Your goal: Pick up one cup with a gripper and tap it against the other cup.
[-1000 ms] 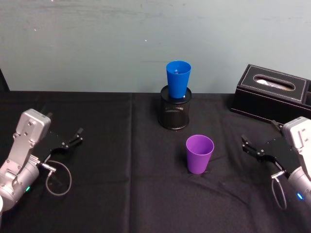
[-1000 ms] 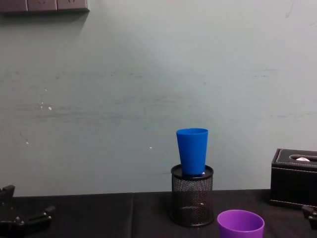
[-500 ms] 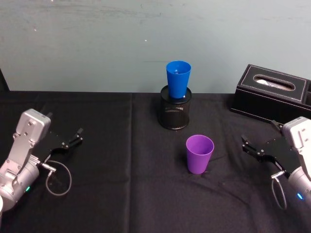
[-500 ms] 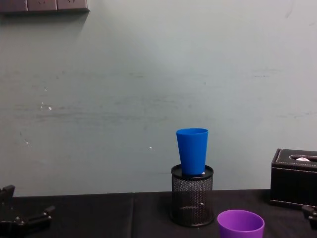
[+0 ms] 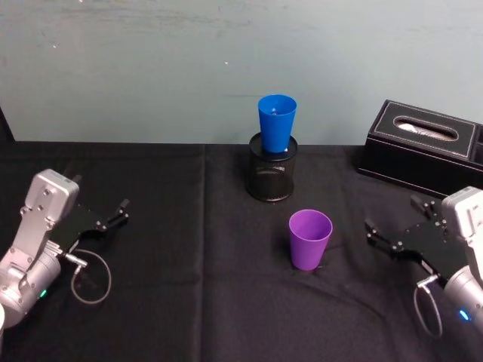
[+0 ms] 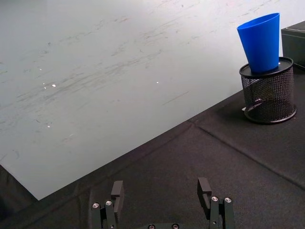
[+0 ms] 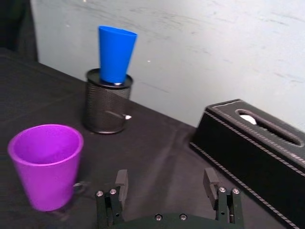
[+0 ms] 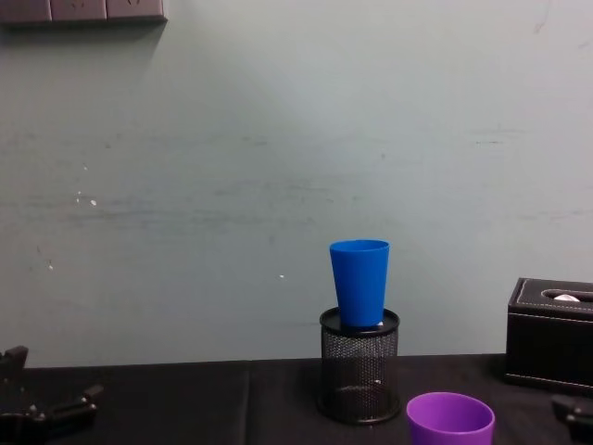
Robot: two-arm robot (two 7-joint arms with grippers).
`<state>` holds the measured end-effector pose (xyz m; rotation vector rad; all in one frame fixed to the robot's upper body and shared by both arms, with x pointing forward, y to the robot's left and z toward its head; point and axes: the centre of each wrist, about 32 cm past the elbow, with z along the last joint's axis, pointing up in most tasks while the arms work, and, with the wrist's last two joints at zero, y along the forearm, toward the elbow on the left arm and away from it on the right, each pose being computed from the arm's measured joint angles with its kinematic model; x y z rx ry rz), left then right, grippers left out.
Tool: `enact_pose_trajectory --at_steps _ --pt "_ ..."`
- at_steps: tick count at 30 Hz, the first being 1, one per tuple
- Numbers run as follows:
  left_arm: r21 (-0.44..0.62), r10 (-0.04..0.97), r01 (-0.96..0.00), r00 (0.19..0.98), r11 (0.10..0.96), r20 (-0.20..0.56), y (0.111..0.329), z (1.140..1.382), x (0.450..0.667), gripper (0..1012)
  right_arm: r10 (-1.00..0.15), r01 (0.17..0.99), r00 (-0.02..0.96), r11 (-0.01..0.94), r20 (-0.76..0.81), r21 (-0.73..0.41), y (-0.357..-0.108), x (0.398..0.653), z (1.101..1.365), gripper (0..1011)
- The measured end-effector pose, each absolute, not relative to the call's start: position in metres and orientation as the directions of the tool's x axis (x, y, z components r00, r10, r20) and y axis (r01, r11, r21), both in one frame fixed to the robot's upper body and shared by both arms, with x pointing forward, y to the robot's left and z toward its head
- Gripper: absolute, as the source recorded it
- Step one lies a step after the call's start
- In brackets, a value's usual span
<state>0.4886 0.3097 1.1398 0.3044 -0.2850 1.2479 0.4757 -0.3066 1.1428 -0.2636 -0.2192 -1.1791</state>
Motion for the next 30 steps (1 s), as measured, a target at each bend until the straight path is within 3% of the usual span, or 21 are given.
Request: enact_pose_trajectory --at_steps 16,30 --pt "0.07 0.88 -0.955 0.292 0.287 0.374 0.31 1.14 0.489 1011 -0.843 0.871 0.49 0.476 0.22 -0.118 -0.295 0.453 1.133 1003" --pt "0.07 0.88 -0.955 0.292 0.287 0.374 0.31 1.14 0.489 1011 -0.82 0.838 0.545 0.538 0.173 -0.092 -0.274 0.454 1.124 1003"
